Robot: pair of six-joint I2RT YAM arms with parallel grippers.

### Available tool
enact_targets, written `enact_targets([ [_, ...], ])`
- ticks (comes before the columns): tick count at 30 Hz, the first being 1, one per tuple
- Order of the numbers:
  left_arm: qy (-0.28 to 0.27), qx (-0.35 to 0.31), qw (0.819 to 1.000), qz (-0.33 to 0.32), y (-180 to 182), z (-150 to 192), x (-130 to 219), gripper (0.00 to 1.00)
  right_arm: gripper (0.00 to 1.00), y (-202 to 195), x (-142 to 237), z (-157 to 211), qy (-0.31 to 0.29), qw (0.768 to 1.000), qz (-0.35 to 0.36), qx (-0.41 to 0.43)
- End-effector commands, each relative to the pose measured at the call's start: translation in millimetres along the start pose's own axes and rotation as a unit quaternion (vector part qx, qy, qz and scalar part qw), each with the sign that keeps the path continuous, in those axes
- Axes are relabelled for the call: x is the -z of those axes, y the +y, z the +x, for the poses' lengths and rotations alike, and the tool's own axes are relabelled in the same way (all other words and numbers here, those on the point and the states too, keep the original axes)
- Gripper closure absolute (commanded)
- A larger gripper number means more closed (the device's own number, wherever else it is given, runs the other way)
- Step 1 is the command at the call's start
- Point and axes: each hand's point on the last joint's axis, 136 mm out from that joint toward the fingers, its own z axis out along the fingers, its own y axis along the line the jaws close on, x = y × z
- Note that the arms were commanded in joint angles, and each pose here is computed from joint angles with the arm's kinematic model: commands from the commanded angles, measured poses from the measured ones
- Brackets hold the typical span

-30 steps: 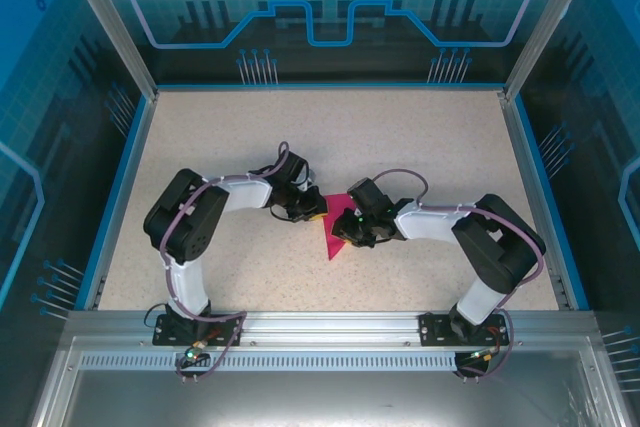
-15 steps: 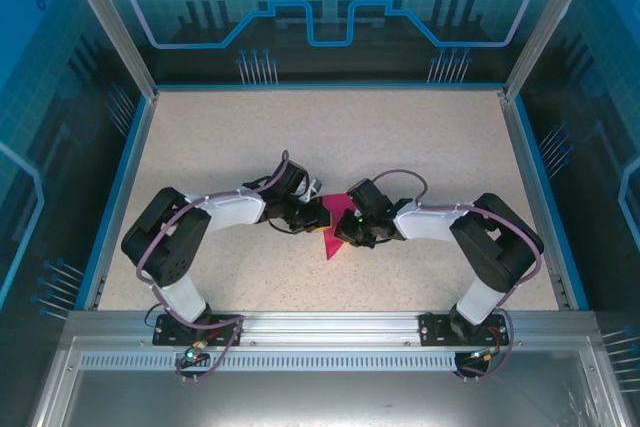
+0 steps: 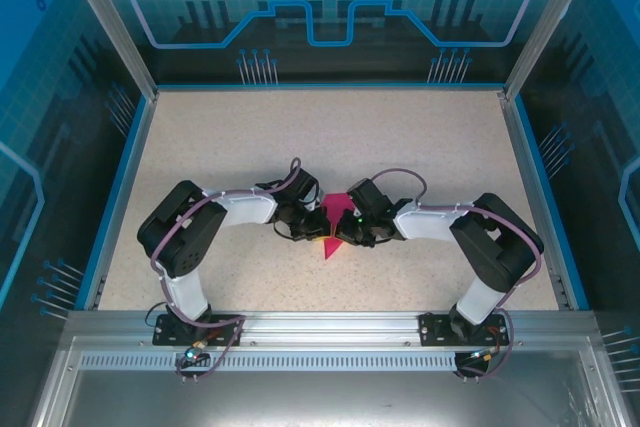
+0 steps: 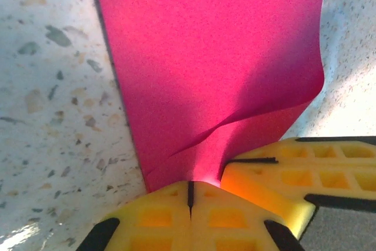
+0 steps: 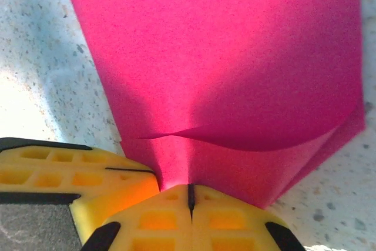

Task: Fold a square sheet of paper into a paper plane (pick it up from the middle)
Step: Third fold the triangle at the center of the table.

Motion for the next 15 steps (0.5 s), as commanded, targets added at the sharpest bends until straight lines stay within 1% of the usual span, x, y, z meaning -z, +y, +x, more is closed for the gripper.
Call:
enact_targets([
  [1, -0.003, -0.008, 0.999, -0.053, 18.6, 0.5, -3.4, 1.00, 0.95, 8.5, 14.5, -11.6, -0.027, 0.998, -0.015, 0.058],
  [4, -0.004, -0.011, 0.997, -0.070, 23.2, 0.3, -4.3, 1.00, 0.95, 8.3, 20.0, -17.4, -0.043, 0.992, -0.020, 0.114],
  [8, -0.010, -0.014, 0.996, -0.090, 28.1, -1.9, -3.8, 1.00, 0.94, 8.7, 13.2, -10.4, -0.017, 0.984, -0.037, 0.172],
  [11, -0.012, -0.014, 0.995, -0.102, 30.9, -2.9, -2.6, 1.00, 0.94, 7.2, 5.9, -7.4, -0.003, 0.983, -0.044, 0.176],
  [15, -0.012, -0.014, 0.993, -0.113, 35.0, -1.0, -2.4, 1.00, 0.94, 0.7, 0.9, -11.3, -0.002, 0.985, -0.042, 0.166],
])
